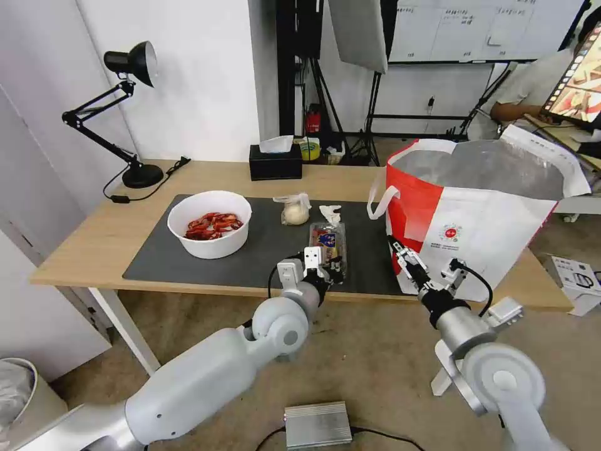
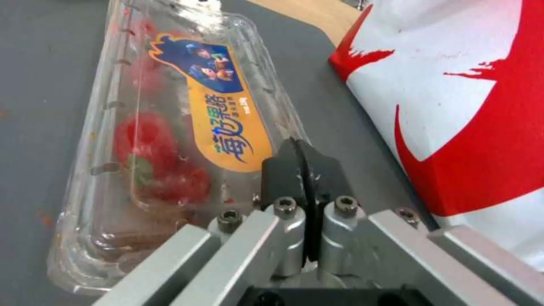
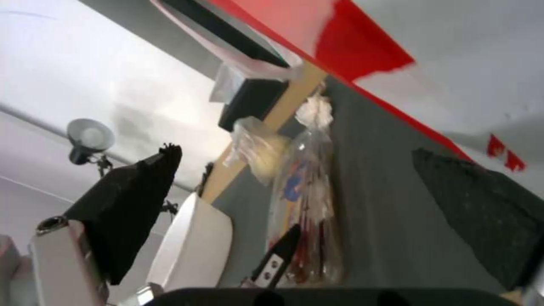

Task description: Pick up the trash from the table and place it into the takeout bag.

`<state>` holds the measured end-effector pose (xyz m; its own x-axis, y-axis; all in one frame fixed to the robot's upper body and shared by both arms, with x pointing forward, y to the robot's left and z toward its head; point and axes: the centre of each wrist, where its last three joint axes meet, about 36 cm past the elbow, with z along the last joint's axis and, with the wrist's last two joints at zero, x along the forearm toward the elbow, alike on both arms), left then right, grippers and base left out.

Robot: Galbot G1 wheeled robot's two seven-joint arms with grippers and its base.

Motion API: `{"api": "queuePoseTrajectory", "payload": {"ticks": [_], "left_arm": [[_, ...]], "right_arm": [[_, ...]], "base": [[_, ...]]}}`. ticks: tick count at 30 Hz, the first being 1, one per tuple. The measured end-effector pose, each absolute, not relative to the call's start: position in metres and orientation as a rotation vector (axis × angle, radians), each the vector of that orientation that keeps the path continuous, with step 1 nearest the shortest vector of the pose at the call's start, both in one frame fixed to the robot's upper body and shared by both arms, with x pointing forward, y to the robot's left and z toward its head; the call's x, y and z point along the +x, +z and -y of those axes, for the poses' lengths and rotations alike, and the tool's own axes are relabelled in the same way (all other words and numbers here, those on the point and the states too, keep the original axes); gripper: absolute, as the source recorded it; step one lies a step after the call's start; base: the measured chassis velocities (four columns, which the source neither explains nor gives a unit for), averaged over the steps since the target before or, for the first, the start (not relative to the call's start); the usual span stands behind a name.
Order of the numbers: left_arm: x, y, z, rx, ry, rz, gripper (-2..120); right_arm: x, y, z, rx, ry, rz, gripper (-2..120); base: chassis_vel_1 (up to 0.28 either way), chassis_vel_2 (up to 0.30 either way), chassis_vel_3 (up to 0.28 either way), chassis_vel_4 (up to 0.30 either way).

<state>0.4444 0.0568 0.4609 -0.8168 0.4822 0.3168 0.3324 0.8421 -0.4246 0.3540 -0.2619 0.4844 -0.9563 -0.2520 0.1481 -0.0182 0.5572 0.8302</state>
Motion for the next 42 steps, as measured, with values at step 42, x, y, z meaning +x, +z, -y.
{"api": "queuePoseTrajectory", "payload": {"ticks": [42], "left_arm": [[0.443,0.461,-0.057,-0.564,0.512,2.600,0]], "right_arm": [[0.442,0.473,0.232,0.235,-1.345,2.447,100]], "base": [[0.000,0.000,0.000,0.000]]}}
